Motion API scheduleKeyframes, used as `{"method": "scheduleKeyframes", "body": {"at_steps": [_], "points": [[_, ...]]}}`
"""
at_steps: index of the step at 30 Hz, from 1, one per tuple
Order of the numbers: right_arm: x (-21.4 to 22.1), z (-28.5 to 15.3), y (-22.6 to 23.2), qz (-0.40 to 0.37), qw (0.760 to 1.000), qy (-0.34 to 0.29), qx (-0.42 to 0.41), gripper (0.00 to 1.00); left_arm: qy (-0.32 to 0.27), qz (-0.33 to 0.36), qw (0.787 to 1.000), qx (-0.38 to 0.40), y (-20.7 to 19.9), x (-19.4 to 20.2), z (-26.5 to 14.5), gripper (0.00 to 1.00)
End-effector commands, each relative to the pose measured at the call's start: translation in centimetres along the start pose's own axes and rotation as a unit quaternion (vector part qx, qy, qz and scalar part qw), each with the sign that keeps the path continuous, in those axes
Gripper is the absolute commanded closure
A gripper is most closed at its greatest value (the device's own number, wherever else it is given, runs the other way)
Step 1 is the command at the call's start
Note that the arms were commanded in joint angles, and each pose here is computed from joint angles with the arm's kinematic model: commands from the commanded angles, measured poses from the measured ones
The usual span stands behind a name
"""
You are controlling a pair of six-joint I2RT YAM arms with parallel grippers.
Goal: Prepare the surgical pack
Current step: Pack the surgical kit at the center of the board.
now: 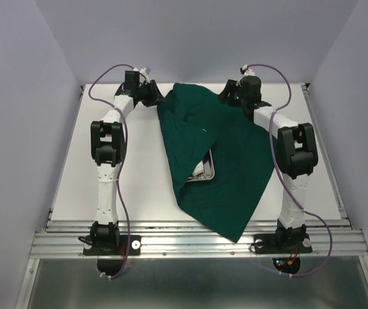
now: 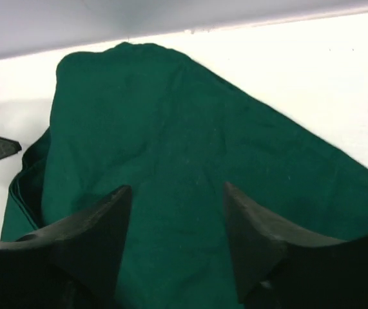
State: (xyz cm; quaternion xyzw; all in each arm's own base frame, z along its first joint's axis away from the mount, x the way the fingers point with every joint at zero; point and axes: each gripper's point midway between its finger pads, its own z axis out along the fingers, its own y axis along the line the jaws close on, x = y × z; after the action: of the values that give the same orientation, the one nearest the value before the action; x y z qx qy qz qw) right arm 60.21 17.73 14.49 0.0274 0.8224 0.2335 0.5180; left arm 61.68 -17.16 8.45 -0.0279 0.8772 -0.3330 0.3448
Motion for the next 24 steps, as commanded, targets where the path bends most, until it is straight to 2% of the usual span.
{"method": "scheduleKeyframes", "body": {"at_steps": [1,4,6,8,12,19,22,23,24], "points": [[2.6,-2.1,-1.9,0.005,0.999,0.037,0.040,0.46,-0.043,0.042,0.998,0.016,-3.1,-3.8,-1.5,0.53],[4.6,-3.6,-2.7,0.013,0.996,0.066,0.062,0.57,-0.032,0.043,0.998,0.017,-3.6,-3.1,-1.4,0.49],[7.5,-4.7,-3.8,0.019,0.991,0.110,0.080,0.57,-0.031,0.056,0.998,0.012,-4.3,-2.7,-1.4,0.43],[8.9,-5.4,-4.4,0.023,0.987,0.127,0.094,0.57,-0.029,0.071,0.997,0.002,-4.7,-2.4,-1.6,0.39],[12.4,-7.6,-7.6,0.053,0.977,0.160,0.134,0.57,-0.017,0.077,0.996,-0.047,-3.2,-1.3,-1.5,0.38],[15.0,-9.6,-9.7,0.079,0.966,0.185,0.161,0.57,0.010,0.076,0.993,-0.087,-1.2,1.1,-0.8,0.37],[15.8,-11.0,-11.6,0.115,0.958,0.188,0.186,0.62,0.027,0.069,0.993,-0.095,-0.6,2.1,-0.8,0.51],[15.9,-11.4,-12.5,0.132,0.954,0.186,0.194,0.63,0.033,0.067,0.992,-0.099,-0.3,2.6,-0.8,0.66],[16.8,-12.1,-13.0,0.153,0.948,0.193,0.202,0.65,0.032,0.067,0.992,-0.103,-0.2,2.7,-0.9,0.75]]}}
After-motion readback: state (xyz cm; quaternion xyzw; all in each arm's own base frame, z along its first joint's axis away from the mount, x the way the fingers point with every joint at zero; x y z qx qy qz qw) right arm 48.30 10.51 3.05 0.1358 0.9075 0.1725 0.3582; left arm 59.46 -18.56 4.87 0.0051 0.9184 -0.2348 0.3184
